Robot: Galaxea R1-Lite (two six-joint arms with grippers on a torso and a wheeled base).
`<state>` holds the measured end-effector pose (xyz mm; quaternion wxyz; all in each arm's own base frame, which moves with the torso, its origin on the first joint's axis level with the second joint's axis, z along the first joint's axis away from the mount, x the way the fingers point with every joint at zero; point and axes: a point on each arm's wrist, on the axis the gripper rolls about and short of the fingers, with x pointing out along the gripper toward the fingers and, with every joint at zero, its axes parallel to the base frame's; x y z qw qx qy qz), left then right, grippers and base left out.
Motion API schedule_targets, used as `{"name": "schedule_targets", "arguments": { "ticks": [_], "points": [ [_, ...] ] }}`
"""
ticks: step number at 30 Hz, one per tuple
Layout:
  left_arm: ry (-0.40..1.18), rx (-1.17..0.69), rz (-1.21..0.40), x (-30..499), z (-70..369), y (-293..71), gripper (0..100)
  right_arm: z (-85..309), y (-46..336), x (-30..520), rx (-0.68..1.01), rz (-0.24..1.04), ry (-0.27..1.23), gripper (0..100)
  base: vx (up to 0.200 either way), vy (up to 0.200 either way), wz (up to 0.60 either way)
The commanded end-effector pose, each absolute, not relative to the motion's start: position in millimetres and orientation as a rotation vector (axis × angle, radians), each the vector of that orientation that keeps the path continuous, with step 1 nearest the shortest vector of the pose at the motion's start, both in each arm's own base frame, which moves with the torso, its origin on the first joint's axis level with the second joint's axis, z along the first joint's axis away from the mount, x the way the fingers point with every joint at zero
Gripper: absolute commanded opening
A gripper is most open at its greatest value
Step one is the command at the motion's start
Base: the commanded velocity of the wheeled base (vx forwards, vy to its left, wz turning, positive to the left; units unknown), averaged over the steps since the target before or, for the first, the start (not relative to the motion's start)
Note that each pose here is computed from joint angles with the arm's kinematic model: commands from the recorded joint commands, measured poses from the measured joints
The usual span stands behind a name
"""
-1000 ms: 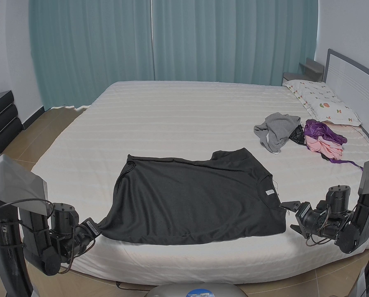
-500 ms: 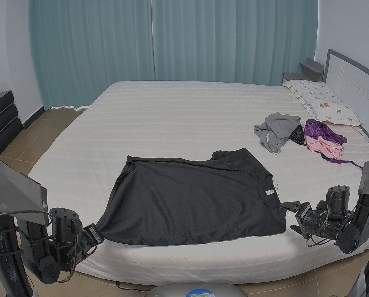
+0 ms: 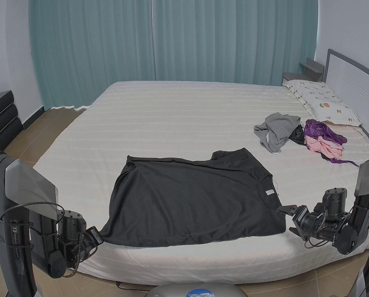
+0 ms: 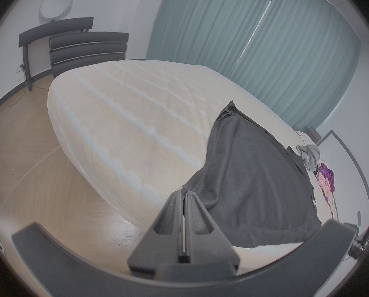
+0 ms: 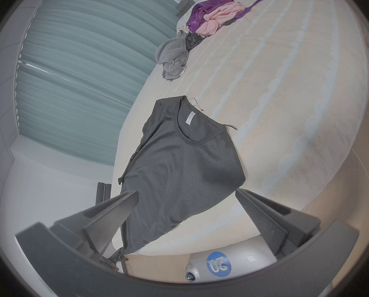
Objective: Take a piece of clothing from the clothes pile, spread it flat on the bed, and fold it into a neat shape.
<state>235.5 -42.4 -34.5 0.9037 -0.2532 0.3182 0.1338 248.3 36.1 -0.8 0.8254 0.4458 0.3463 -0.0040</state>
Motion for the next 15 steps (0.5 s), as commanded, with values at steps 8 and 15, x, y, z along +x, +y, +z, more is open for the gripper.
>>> {"name": "schedule_targets", "arguments": {
  "ticks": [8,15],
  "points": [
    [0.652,-0.591,0.304,246.5,-43.5,-35.0,0,-11.7,43.3,266.3,0.84,-0.122,0.723,100,0.0,0.0,0.0],
    [0.646,-0.602,0.299,248.1,-42.2,-33.2,0,-27.7,49.7,271.5,0.766,-0.117,0.769,100,0.0,0.0,0.0]
  ]
}}
